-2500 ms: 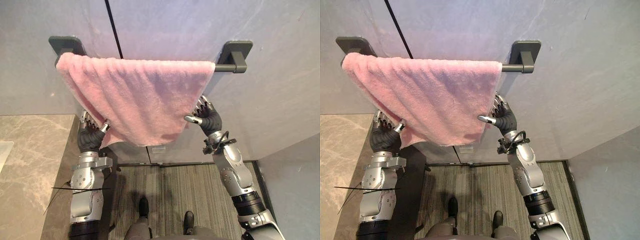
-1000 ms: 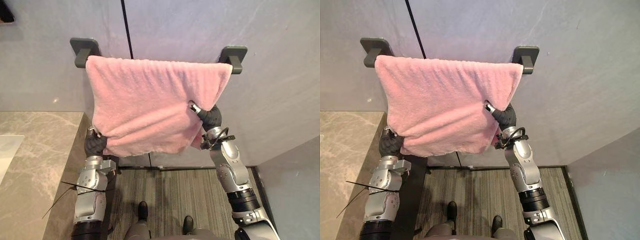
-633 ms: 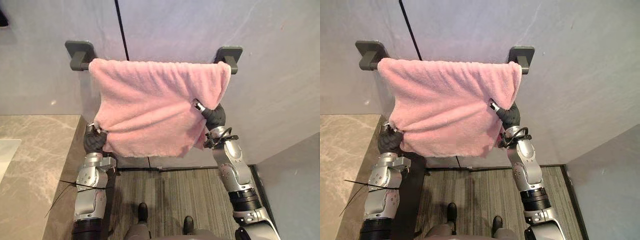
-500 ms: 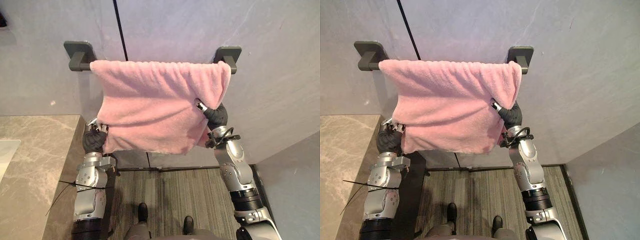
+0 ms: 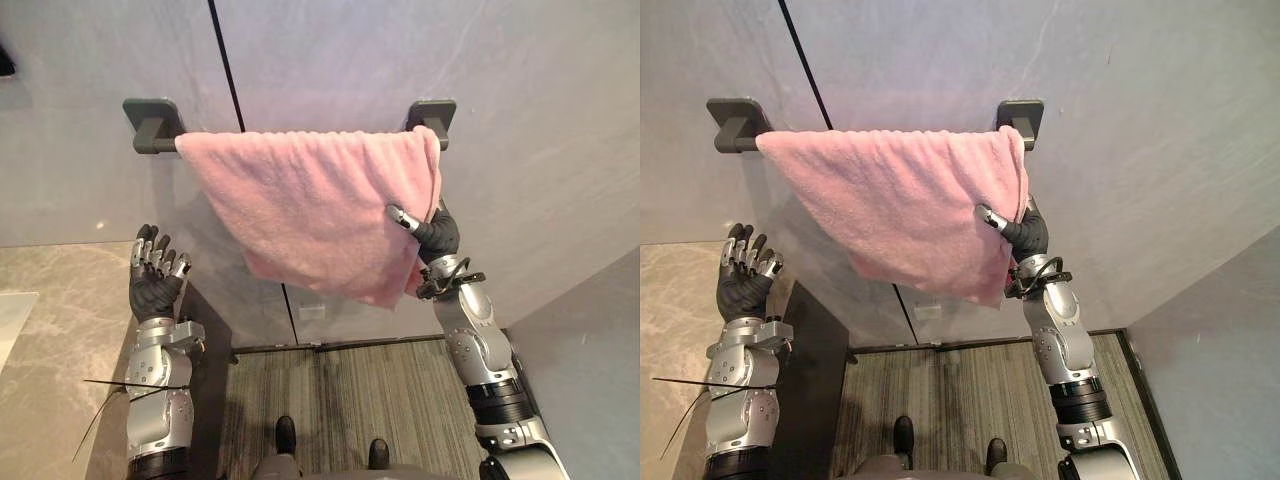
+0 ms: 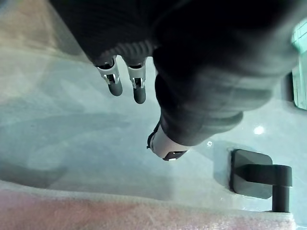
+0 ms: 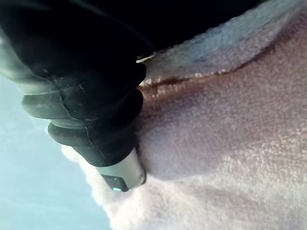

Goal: Organize washtable

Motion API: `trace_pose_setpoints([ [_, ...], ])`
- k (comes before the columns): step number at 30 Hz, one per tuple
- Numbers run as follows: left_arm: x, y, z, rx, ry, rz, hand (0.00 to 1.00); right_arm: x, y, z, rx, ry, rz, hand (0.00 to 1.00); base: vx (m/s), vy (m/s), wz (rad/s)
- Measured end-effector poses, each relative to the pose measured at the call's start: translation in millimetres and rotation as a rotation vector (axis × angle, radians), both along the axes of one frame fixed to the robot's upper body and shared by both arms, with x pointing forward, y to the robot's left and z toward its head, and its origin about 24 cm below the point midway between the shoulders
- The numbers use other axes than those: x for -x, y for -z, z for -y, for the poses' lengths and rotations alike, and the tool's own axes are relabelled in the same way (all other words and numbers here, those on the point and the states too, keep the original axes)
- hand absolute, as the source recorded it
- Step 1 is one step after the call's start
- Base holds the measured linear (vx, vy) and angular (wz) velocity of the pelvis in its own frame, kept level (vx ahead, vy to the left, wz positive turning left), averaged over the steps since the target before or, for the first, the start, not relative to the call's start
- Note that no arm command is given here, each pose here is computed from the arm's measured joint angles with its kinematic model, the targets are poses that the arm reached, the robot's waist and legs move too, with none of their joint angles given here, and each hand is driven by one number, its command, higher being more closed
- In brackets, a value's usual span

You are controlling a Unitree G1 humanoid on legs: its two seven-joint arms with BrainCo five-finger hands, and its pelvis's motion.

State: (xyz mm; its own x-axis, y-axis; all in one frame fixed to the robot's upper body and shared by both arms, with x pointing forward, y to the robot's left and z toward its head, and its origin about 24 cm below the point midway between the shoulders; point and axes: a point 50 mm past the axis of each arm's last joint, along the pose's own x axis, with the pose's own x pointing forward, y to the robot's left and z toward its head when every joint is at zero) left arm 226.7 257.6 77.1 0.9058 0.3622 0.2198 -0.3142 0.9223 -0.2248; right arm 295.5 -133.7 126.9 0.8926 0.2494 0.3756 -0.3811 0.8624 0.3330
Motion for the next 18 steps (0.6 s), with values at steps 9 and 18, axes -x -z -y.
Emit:
trace_pose_setpoints([
  [9, 3, 0, -7, -0.003, -0.030, 0.001, 0.00, 4, 9, 43, -0.023, 0.162, -0.042, 0.00, 0.00, 0.000, 0.04],
  [18, 11, -27, -14, -0.063, -0.128, 0.091, 0.00, 29, -10, 124, -0.066, 0.717, -0.002, 0.00, 0.01, -0.005, 0.14],
])
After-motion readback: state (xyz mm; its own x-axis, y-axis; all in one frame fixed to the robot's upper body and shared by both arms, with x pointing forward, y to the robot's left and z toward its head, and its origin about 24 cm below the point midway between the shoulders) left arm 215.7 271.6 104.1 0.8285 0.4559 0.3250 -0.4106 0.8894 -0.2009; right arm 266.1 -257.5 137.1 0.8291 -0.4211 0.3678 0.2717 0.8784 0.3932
